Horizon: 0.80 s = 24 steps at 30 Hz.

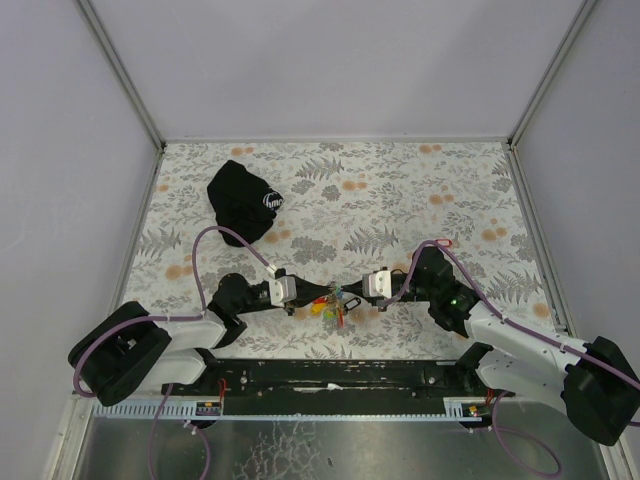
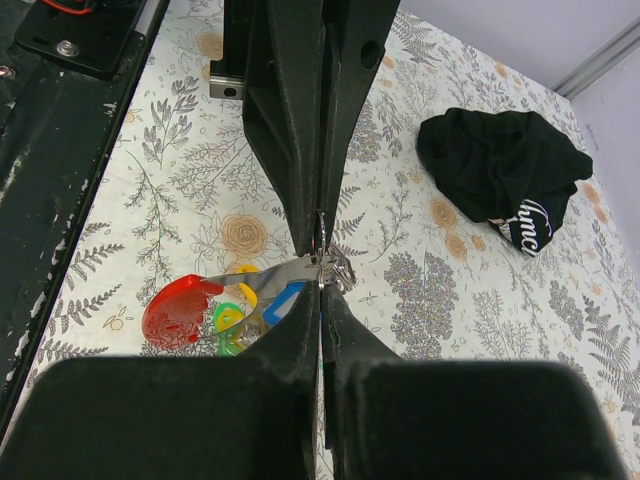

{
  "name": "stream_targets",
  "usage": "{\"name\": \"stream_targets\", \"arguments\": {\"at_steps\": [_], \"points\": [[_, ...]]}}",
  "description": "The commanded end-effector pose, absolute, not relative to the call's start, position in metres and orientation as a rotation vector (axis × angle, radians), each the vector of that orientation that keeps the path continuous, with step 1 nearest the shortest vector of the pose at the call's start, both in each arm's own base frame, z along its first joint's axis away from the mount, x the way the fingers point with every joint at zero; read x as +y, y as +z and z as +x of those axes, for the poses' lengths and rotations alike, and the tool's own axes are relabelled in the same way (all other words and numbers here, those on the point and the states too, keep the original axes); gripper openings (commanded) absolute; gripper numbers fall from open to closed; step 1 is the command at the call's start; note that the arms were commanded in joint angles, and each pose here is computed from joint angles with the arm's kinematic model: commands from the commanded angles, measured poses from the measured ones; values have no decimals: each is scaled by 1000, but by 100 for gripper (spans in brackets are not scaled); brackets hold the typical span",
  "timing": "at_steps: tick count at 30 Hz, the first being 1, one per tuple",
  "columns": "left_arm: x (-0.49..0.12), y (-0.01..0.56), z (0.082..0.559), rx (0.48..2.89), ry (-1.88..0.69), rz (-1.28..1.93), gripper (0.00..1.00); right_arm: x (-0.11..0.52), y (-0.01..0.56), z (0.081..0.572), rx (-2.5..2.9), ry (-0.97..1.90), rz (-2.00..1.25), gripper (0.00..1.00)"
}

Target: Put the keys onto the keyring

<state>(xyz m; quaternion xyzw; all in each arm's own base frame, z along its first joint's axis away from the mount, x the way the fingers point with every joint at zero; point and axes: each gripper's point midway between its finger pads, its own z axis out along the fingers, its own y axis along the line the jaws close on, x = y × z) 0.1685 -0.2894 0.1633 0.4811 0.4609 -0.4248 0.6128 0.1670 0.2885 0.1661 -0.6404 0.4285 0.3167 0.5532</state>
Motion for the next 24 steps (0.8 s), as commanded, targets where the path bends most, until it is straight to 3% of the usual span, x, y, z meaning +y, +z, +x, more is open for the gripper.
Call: {"name": "stream_targets", "arguments": {"at_steps": [1, 24], "points": [[-288, 178, 168, 996, -970, 1090, 0, 295, 182, 165, 935, 745, -1502, 0], [-290, 177, 168, 998, -981, 1092, 0, 298, 182, 163, 933, 767, -1502, 0]]}}
